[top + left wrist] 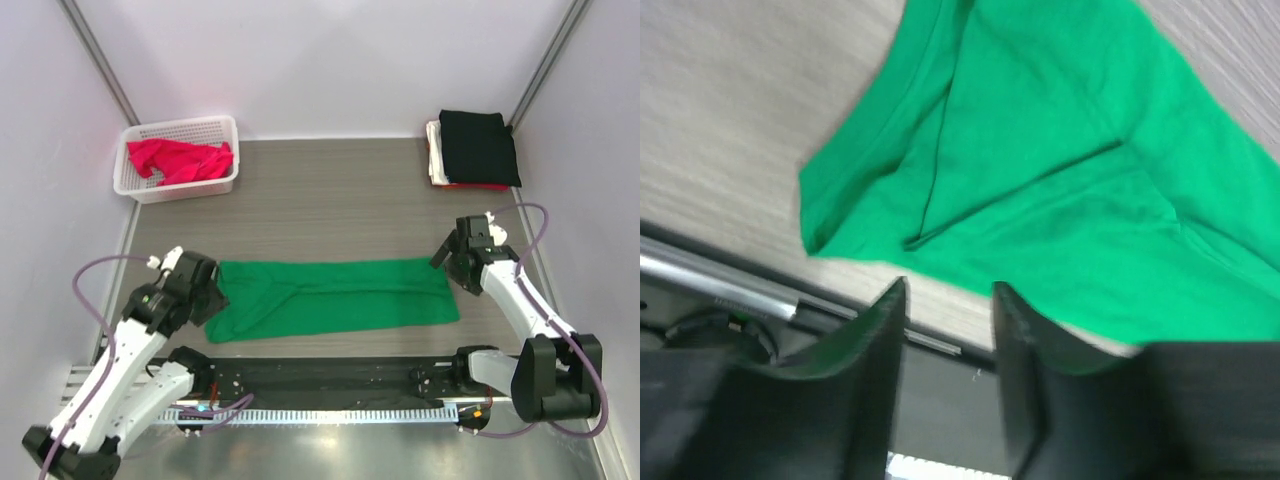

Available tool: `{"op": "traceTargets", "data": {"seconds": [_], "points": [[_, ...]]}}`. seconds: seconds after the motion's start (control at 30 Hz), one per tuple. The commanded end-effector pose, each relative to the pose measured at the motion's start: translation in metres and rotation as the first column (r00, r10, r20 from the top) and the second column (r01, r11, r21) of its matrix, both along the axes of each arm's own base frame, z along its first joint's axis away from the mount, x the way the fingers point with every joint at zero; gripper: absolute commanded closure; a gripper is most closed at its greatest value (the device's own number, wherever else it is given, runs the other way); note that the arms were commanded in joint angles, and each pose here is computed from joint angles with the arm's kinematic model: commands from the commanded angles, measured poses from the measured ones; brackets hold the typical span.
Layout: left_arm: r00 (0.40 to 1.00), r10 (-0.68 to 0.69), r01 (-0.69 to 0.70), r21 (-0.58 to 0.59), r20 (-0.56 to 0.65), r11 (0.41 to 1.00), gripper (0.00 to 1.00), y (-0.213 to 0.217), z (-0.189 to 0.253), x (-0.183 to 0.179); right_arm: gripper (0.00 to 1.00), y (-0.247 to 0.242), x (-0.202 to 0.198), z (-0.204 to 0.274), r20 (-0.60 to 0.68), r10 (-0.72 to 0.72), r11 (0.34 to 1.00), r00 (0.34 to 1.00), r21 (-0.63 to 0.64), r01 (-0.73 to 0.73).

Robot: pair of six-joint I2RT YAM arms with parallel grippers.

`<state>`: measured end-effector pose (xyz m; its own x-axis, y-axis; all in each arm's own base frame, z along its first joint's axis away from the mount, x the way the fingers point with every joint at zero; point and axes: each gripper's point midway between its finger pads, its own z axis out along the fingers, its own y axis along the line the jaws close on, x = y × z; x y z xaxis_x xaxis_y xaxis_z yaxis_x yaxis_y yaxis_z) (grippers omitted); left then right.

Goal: Fold and stack the t-shirts
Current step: Fold the tshirt

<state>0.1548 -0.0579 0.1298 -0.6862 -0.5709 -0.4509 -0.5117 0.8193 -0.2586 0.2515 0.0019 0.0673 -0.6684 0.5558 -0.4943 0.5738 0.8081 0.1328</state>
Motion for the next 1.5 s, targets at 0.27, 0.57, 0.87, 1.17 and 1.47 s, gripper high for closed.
{"op": "traceTargets", "data": {"seconds": [0.27,0.57,0.87,1.17,1.47], "points": [[0.997,0.035,-0.028,-0.108,0.062,0.994,0.46,-0.006,0.007,-0.011,0.13,0.043,0.051,0.036,0.165,0.104,0.978,0.981,0.161,-0.131],[1.000,-0.018,0.018,-0.016,0.021,1.000,0.54,-0.039,-0.040,0.077,0.14,0.100,0.060,-0.001,0.054,0.294,0.930,0.954,0.214,-0.299],[0.982,-0.037,0.050,0.068,-0.183,0.996,0.61,-0.062,-0.124,0.125,0.14,0.092,0.029,-0.043,-0.080,0.246,0.949,0.966,0.222,-0.223],[0.982,-0.054,0.070,0.081,-0.184,0.994,0.62,-0.101,-0.130,0.220,0.09,0.126,-0.036,-0.066,-0.156,0.203,0.908,0.967,0.400,-0.126],[0.977,-0.204,0.201,-0.052,-0.064,0.978,0.62,-0.203,-0.118,0.389,0.03,0.260,-0.119,-0.003,-0.080,0.264,0.716,0.961,0.684,-0.140]]}}
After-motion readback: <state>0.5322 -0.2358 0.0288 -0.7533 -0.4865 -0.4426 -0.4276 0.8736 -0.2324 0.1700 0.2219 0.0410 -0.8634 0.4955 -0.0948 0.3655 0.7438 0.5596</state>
